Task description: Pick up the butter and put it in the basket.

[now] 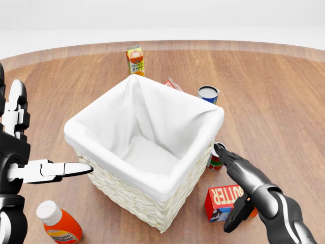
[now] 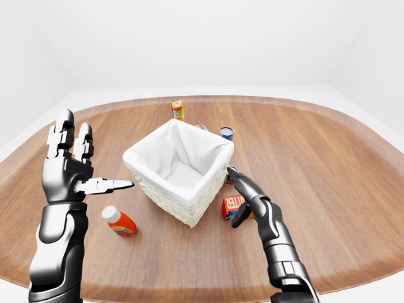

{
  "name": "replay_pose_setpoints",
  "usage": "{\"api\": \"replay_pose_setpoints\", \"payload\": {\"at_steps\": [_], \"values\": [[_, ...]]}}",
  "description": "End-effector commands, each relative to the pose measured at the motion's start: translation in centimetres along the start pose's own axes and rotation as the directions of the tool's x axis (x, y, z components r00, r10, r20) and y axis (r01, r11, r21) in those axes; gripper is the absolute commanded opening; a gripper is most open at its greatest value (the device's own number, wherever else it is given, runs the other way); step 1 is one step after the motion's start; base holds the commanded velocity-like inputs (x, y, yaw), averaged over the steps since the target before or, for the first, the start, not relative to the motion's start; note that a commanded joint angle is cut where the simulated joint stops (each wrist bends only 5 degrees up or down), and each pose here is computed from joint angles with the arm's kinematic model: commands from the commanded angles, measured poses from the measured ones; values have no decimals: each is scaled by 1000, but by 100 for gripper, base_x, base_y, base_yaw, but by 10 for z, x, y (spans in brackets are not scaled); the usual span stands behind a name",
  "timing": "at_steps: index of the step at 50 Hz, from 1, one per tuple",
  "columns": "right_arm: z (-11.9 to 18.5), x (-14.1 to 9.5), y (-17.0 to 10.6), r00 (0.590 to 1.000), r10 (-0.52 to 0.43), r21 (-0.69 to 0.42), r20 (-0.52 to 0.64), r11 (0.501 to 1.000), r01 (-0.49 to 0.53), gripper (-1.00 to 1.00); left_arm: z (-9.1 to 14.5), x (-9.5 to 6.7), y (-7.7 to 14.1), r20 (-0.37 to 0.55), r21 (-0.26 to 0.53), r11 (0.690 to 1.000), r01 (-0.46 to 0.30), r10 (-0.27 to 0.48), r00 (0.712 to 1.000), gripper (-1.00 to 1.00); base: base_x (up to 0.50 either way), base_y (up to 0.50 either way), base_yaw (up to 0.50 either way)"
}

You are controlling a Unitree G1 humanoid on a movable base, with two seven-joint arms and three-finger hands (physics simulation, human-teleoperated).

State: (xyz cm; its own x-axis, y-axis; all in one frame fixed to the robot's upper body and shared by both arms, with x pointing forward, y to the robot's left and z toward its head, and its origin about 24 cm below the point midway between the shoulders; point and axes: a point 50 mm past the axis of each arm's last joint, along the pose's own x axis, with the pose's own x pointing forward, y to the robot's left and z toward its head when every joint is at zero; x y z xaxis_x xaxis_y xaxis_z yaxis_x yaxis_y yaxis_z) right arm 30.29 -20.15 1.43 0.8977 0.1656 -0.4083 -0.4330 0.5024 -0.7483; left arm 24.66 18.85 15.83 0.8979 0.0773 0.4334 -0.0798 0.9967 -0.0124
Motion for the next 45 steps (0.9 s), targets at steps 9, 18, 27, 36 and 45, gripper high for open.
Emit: {"api": "replay_pose_setpoints", "payload": {"at_steps": [9,18,27,36,45], "values": [[-18,25,16,988,-18,-228,-155,973,-18,100,-4,0,0,-16,0,1000,0,0,1000,100,0,0,0],[-25,28,30,979,16,-269,-201,960,-71,100,-5,-1,0,-22,-1,1000,-3,3,1000,100,0,0,0],[-29,28,40,974,33,-294,-225,951,-100,100,-7,-3,0,-32,-3,1000,-5,4,999,100,0,0,0],[-25,32,41,973,36,-340,-228,933,-115,100,-7,-3,1,-33,-4,1000,-3,3,999,100,0,0,0],[-20,36,44,970,65,-344,-232,928,-144,92,-8,-2,1,-37,-4,1000,-4,3,999,100,0,0,0]]}}
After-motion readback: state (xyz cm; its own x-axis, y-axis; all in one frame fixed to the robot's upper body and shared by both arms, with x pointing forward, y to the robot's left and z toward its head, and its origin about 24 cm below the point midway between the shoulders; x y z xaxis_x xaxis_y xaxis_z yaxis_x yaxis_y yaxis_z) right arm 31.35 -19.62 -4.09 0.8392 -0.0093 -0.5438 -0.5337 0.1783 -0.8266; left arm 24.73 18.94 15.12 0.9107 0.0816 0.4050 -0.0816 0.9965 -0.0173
